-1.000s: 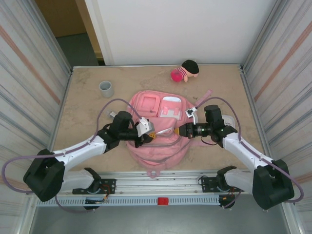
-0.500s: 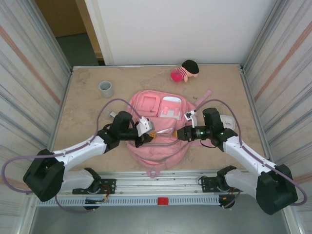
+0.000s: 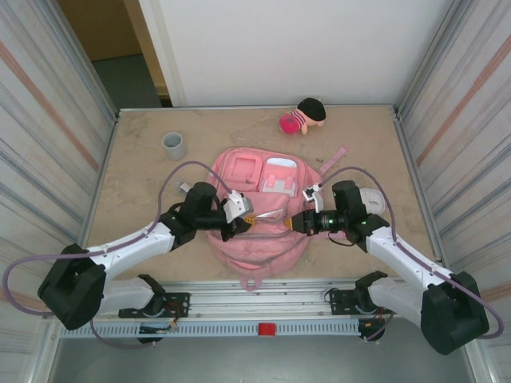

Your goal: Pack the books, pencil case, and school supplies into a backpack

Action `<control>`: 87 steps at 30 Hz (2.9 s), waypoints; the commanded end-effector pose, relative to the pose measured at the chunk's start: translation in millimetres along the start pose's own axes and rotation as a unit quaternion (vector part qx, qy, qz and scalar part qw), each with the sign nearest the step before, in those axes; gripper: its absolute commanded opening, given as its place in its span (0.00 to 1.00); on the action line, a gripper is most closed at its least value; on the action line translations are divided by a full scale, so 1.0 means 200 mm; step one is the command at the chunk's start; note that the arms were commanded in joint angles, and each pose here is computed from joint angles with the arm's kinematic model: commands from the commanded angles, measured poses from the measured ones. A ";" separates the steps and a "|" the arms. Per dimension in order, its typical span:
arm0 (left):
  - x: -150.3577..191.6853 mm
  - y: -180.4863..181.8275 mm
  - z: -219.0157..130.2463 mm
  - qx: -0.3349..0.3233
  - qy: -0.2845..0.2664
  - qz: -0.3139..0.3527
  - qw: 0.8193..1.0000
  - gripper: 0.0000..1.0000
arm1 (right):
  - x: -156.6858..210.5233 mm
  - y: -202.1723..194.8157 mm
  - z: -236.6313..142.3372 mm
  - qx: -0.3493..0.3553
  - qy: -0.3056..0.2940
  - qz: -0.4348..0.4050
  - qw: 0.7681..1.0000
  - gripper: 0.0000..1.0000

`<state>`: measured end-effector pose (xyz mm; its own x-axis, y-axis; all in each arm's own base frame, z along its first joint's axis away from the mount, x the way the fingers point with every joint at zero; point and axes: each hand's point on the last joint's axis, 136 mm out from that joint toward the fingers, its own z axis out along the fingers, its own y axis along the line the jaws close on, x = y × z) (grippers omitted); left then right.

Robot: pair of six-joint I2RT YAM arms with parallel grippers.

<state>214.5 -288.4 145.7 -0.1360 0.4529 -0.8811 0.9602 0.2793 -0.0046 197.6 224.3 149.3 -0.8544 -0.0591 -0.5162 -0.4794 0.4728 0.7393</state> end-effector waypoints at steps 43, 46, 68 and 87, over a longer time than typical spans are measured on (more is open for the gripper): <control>-0.24 0.04 0.01 -0.047 -0.054 0.056 0.996 0.14 | -0.07 0.16 0.06 0.014 -0.076 0.128 0.989 0.51; -0.24 0.01 0.01 -0.035 -0.057 0.065 0.996 0.14 | -0.11 0.14 0.07 -0.006 -0.085 0.175 0.981 0.52; -0.29 -0.10 -0.13 -0.099 0.017 -0.055 0.993 0.34 | -0.21 0.10 0.05 0.015 -0.131 0.212 0.968 0.12; -0.25 -0.23 0.04 -0.198 0.024 -0.363 0.910 0.42 | -0.21 0.15 0.12 0.018 -0.111 0.167 0.980 0.10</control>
<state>174.0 -326.6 180.9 -0.6725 0.1627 -0.7220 0.5477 0.7655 -0.3377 215.2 252.7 164.0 -0.9180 0.3090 -0.2486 -0.0780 0.4740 0.8770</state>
